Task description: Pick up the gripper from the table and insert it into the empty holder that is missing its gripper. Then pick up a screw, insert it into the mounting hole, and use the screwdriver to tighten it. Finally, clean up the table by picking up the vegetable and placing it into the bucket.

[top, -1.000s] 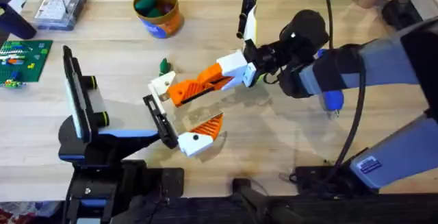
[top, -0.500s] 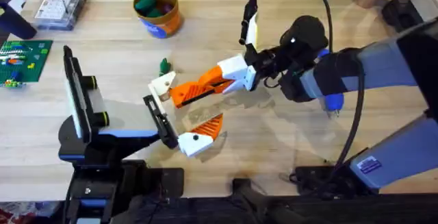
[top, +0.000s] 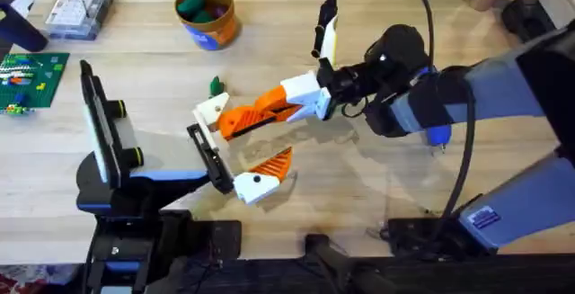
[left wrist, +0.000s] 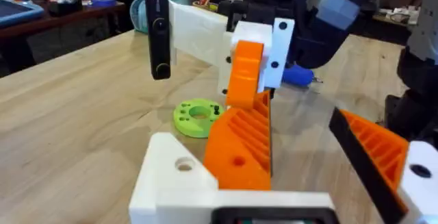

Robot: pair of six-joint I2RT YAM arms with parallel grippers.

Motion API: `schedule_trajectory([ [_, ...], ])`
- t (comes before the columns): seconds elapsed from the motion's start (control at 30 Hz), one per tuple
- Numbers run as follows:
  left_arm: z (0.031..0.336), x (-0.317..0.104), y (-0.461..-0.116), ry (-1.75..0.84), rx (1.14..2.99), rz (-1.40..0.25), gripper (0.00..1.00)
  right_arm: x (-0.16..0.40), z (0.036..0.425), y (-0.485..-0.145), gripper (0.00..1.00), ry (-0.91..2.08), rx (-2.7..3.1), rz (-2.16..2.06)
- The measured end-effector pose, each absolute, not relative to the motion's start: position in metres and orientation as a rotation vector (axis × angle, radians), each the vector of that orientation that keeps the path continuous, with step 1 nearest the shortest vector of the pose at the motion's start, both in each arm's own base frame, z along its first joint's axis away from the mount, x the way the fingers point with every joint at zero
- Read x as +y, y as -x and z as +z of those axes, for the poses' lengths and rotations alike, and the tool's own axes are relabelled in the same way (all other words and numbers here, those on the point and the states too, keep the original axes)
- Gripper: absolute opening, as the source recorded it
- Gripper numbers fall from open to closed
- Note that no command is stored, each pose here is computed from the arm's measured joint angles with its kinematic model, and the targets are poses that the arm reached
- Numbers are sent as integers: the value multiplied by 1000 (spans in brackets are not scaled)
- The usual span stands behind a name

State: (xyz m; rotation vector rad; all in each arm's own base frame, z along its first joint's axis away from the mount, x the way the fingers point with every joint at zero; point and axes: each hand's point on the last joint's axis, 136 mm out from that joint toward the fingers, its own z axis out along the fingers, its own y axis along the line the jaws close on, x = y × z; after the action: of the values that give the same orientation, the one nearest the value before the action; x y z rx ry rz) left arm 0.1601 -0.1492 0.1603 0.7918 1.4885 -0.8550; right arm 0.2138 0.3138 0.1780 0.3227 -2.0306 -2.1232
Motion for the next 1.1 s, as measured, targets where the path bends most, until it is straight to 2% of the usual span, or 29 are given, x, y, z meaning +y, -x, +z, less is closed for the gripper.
schedule_trajectory([
  [0.5,160,-148,-162,-782,1493,-845,986,318,170,-225,17,-162,-2052,-2095],
  [1.1,160,-147,-163,-775,1495,-839,986,323,171,-229,17,-116,-2065,-2121],
])
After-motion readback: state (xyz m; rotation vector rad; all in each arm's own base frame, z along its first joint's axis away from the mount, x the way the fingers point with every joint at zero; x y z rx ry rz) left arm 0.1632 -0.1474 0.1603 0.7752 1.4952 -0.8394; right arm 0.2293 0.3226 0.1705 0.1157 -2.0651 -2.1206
